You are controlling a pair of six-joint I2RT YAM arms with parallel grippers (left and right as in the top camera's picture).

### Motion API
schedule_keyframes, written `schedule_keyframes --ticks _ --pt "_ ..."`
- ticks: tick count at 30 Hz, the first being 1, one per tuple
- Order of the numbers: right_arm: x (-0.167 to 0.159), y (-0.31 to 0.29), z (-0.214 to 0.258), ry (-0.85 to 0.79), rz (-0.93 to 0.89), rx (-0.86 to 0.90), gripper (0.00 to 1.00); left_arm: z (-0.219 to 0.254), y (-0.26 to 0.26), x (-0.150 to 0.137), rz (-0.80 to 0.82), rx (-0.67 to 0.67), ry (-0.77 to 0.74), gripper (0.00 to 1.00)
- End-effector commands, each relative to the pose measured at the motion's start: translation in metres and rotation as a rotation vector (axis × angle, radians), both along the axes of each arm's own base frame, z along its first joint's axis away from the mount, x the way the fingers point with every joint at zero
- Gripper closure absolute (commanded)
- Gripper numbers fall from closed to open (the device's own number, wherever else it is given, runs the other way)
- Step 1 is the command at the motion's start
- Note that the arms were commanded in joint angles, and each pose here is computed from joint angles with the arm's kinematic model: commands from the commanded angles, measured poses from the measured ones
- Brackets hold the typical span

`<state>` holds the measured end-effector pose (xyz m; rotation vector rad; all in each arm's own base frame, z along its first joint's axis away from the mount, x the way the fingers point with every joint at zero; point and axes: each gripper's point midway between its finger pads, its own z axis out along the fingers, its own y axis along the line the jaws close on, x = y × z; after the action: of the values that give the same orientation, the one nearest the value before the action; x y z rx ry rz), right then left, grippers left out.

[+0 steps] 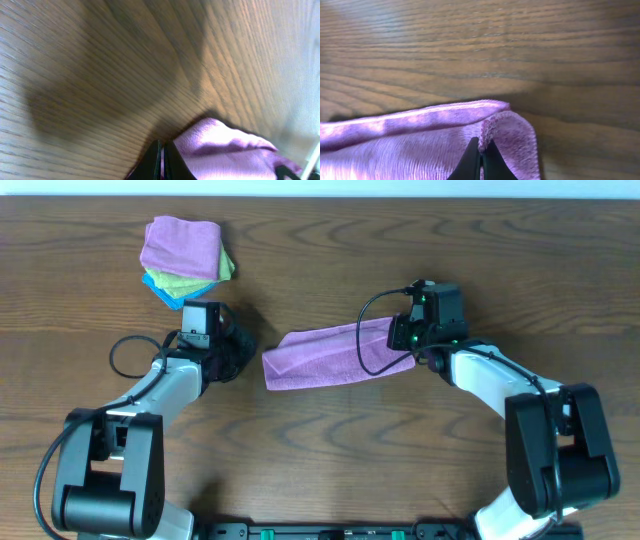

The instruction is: Fold the cloth

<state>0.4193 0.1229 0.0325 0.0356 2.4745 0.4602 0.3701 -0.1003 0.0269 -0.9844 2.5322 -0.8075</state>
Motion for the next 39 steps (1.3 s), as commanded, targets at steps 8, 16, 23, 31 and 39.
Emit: schedule_keyframes --ticks 8,16,23,31,39 --pt "0.005 0.005 0.006 -0.019 0.03 0.007 0.49 0.001 0.005 0.005 -0.025 0.053 -0.026 0.94" --pt "-0.004 0.004 0.034 -0.023 0.009 0.034 0.21 0.044 -0.004 0.015 -0.083 0.02 -0.144 0.94" --pt "-0.022 0.0 0.079 -0.03 -0.052 0.091 0.01 0.086 -0.007 0.018 -0.106 0.03 -0.173 0.81" --pt "-0.065 -0.006 0.081 0.186 -0.169 0.27 0.01 0.058 -0.047 0.006 -0.217 0.086 -0.115 0.87" --pt "-0.089 -0.012 0.04 0.268 -0.207 0.377 0.01 -0.003 -0.061 -0.008 -0.311 0.132 0.013 0.92"
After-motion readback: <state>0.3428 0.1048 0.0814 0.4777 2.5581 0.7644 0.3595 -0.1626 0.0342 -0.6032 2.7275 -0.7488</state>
